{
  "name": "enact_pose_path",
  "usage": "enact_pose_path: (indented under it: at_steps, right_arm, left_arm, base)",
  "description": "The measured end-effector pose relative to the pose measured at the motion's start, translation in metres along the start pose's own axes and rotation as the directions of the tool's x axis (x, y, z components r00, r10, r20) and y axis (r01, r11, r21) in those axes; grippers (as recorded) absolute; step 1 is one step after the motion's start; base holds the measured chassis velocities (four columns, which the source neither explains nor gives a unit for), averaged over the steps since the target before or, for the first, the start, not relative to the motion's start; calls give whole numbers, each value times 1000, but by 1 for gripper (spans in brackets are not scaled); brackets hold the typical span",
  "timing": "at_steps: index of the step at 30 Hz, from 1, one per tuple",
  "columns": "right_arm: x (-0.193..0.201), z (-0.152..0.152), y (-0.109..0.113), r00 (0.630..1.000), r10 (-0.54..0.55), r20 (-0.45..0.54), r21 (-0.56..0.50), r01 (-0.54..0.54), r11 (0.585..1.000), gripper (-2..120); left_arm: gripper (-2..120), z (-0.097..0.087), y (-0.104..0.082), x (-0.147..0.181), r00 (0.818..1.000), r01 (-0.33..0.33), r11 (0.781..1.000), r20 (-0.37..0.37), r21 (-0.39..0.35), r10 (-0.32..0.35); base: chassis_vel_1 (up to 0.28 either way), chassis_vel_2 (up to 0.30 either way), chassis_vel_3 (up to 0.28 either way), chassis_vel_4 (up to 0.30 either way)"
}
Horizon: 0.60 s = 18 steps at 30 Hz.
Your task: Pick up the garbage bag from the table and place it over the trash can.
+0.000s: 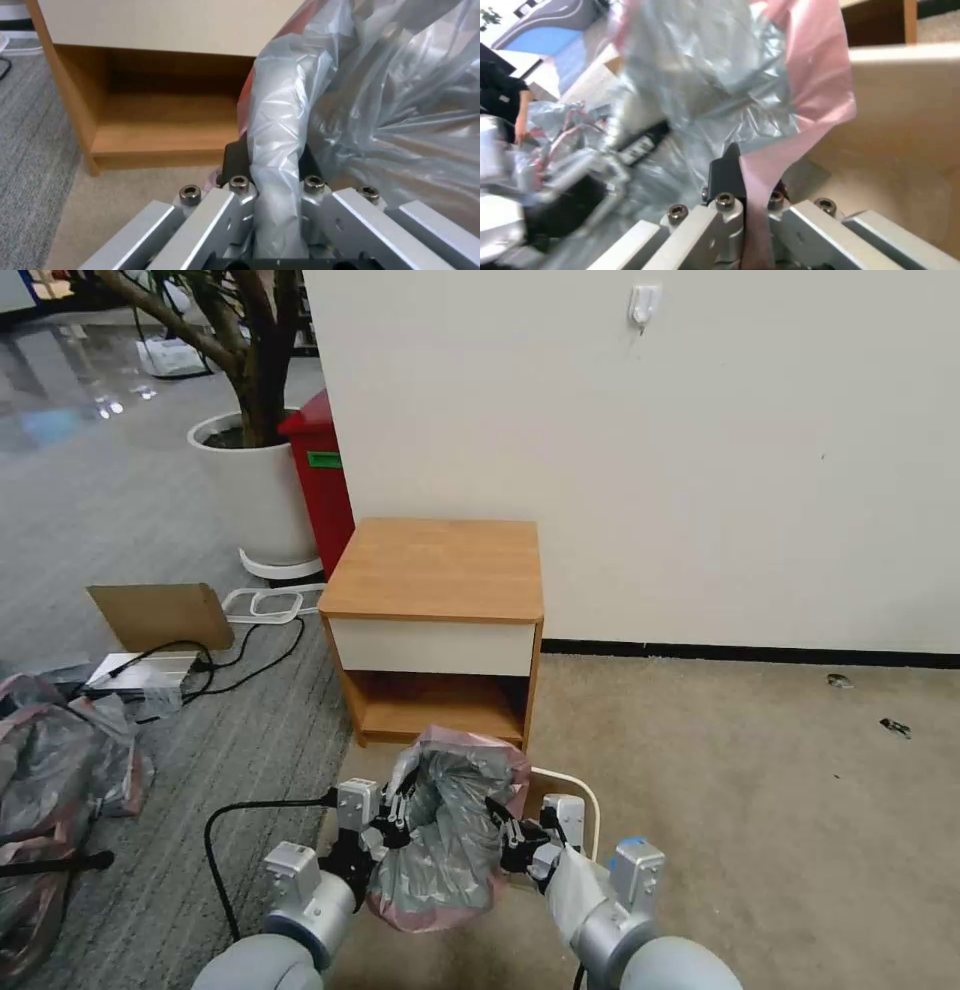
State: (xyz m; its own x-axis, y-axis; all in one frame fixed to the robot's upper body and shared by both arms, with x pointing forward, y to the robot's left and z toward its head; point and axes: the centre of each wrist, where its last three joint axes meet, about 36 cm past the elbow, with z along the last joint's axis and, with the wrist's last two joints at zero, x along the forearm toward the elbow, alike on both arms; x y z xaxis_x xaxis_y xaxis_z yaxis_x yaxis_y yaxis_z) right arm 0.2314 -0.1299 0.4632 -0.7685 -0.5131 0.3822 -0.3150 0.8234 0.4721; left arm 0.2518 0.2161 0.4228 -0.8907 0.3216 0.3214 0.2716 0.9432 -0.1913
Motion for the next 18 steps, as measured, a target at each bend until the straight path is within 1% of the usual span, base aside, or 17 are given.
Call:
enact_pose_path:
  at_steps: [6,9,10,12,14,15,16,18]
  right_arm:
    - [12,-14,4,999,-27,39,13,26,1000,0]
    - [15,-27,-1,997,-28,73,23,27,999,0]
    - [15,-27,-1,997,-28,73,23,27,999,0]
    - [12,-37,-9,995,-17,100,29,14,999,0]
    - [11,-38,-11,994,-14,104,29,11,1000,0]
    - [7,-43,-19,993,2,116,33,-6,999,0]
    - [7,-43,-19,993,2,116,33,-6,999,0]
    - [4,-47,-29,992,24,122,41,-29,999,0]
  left_arm:
    - [5,2,1,-1,1000,4,1000,-8,-14,-4]
    - [5,2,1,0,1000,2,1000,-9,-21,-3]
    - [5,2,1,0,1000,2,1000,-9,-21,-3]
    - [5,2,0,2,1000,0,1000,-7,-24,0]
    - [5,2,-1,2,1000,0,1000,-7,-25,0]
    - [5,2,-2,4,1000,-1,1000,-5,-28,1]
    - [5,2,-2,4,1000,-1,1000,-5,-28,1]
    - [5,1,-3,6,1000,-4,999,3,-32,4]
  base:
    - [0,0,0,0]
    - [0,0,0,0]
    - [0,0,0,0]
    - [0,0,0,0]
    - [0,0,0,0]
    - [0,0,0,0]
    - [0,0,0,0]
    - [0,0,0,0]
